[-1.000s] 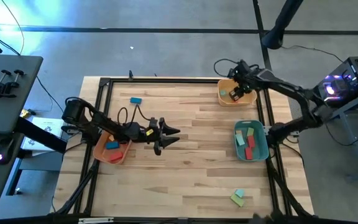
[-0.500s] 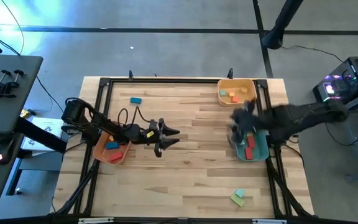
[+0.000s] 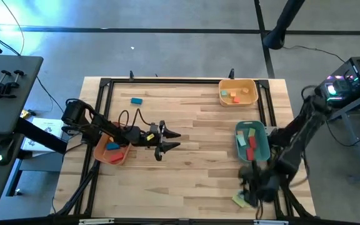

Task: Sort blocks by size
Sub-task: Put the thin green rectangular block into the green bin

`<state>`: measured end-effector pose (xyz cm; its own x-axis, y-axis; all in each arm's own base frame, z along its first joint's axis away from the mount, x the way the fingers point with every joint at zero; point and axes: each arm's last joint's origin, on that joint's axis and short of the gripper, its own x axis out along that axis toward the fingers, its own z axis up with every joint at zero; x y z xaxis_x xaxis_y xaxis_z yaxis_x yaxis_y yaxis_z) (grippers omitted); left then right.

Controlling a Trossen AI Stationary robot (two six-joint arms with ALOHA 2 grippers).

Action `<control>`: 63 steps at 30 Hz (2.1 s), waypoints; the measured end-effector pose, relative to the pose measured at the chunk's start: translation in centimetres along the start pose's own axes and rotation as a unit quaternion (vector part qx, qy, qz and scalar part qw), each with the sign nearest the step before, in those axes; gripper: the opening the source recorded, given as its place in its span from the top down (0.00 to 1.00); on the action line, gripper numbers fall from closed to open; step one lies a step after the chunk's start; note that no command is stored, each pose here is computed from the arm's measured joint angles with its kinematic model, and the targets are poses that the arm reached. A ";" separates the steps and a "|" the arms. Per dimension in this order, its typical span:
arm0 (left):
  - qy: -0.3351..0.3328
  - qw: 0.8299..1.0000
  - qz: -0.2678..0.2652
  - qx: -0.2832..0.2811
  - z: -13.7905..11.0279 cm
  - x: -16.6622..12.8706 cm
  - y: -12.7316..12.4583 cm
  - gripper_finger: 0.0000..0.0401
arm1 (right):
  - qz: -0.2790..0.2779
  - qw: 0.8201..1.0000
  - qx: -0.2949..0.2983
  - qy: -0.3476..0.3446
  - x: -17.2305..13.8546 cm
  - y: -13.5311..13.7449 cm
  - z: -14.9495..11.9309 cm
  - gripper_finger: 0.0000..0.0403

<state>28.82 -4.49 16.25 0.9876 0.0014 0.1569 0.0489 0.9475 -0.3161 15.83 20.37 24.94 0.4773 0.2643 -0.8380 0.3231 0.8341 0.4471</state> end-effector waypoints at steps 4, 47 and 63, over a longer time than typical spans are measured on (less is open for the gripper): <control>-0.001 1.000 0.000 -0.001 0.0 0.0 0.0 0.52 | 0.046 0.996 0.037 0.071 2.8 2.2 -2.6 0.54; -0.002 1.000 0.000 0.005 0.0 0.0 0.0 0.52 | -0.224 0.950 -0.194 0.099 9.2 -4.2 7.3 0.99; -0.003 0.999 0.040 0.007 -0.1 0.0 0.3 0.52 | -0.094 0.980 -0.123 0.123 10.1 -4.9 0.2 0.99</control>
<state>28.85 -4.25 16.08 0.9873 0.0797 0.1371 -0.0329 0.9487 -0.3144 19.22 18.87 14.35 0.2064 0.1786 -0.9620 0.1654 0.9627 0.2143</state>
